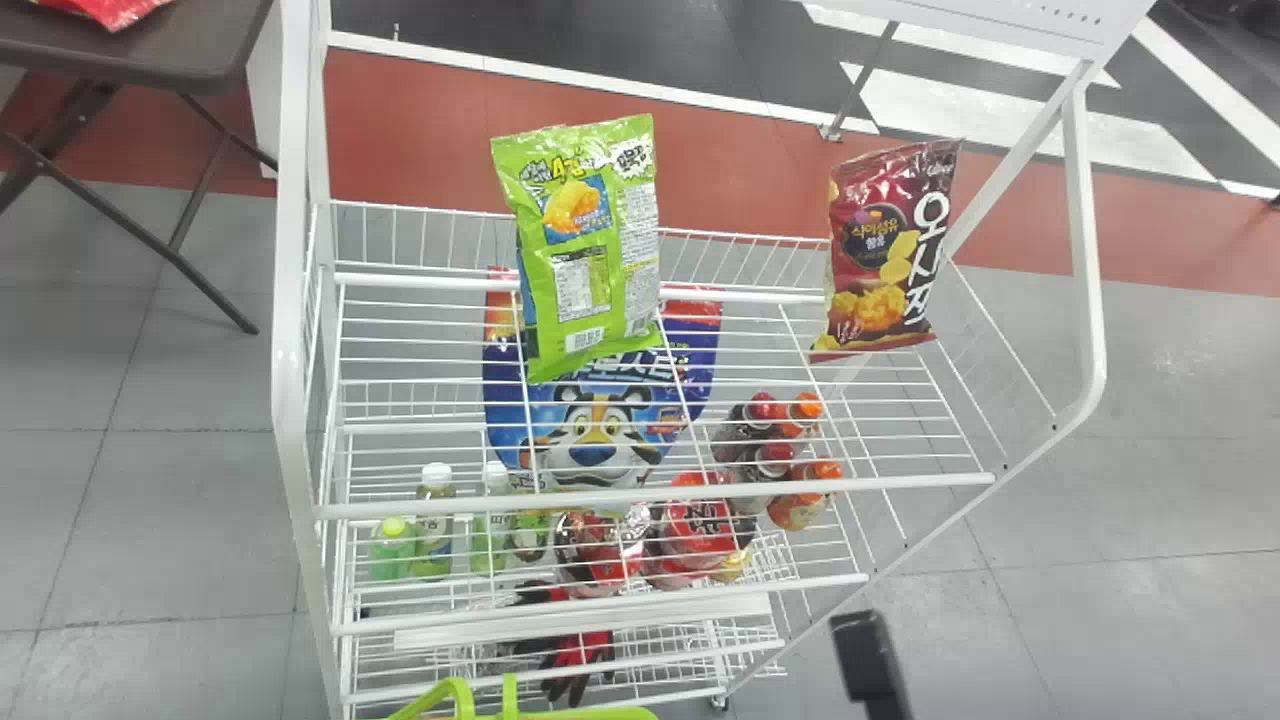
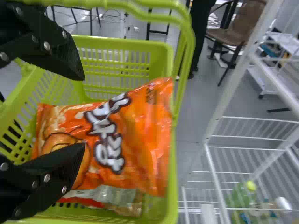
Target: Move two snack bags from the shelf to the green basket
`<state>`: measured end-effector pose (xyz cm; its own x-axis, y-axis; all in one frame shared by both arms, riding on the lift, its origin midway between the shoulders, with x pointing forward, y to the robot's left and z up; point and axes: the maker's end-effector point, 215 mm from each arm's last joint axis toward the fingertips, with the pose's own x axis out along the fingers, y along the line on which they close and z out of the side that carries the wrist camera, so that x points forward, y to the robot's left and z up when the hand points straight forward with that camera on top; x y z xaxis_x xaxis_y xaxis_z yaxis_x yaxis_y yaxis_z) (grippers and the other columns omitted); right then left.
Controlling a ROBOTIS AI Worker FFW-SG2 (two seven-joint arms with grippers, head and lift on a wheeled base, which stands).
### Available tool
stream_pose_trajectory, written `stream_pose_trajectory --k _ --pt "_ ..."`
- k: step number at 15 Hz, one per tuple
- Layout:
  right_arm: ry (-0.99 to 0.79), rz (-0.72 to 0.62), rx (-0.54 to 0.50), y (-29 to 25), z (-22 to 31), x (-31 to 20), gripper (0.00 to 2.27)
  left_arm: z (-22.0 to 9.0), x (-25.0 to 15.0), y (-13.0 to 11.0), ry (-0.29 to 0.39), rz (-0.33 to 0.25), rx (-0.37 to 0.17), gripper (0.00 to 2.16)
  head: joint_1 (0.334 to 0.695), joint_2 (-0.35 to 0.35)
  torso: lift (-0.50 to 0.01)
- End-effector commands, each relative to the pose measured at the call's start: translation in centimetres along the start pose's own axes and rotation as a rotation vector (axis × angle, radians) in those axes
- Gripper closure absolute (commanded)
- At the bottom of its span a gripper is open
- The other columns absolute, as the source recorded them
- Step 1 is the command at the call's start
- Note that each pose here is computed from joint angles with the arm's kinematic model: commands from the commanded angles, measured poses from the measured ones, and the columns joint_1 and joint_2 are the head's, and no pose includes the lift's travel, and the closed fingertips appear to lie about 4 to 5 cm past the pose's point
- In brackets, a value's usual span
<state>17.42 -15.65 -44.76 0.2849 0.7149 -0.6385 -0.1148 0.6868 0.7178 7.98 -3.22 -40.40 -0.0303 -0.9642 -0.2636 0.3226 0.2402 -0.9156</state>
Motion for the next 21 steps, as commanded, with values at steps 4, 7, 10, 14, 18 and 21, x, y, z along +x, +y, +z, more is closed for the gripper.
stream_pose_trajectory --k 4,7,10,14,18,21 --pt "-0.738 -0.172 -0.475 0.1 19.8 -8.8 0.08 -0.6 0.0 -0.2 0.008 0.003 -0.001 2.13 0.695 -0.350 -0.012" --pt "-1.001 -0.261 -0.681 3.0 22.0 -12.9 0.08 -0.6 0.0 -0.3 0.010 0.000 -0.002 2.13 0.695 -0.350 -0.012" --pt "-1.144 -0.299 -0.736 6.2 20.5 -13.6 0.08 -0.5 0.0 -0.3 0.008 0.000 0.002 2.13 0.695 -0.350 -0.012" --pt "-1.148 -0.336 -0.608 5.2 19.7 -12.0 0.08 -0.5 -0.1 0.0 -0.002 0.004 0.004 2.13 0.695 -0.350 -0.012" --pt "-1.080 -0.341 -0.544 4.1 19.1 -10.0 0.08 -0.6 -0.3 0.2 -0.009 0.007 0.005 2.13 0.695 -0.350 -0.012" --pt "-1.073 -0.339 -0.545 4.4 19.1 -10.0 0.08 -0.4 -0.3 0.1 -0.013 0.004 0.007 2.13 0.695 -0.350 -0.012"
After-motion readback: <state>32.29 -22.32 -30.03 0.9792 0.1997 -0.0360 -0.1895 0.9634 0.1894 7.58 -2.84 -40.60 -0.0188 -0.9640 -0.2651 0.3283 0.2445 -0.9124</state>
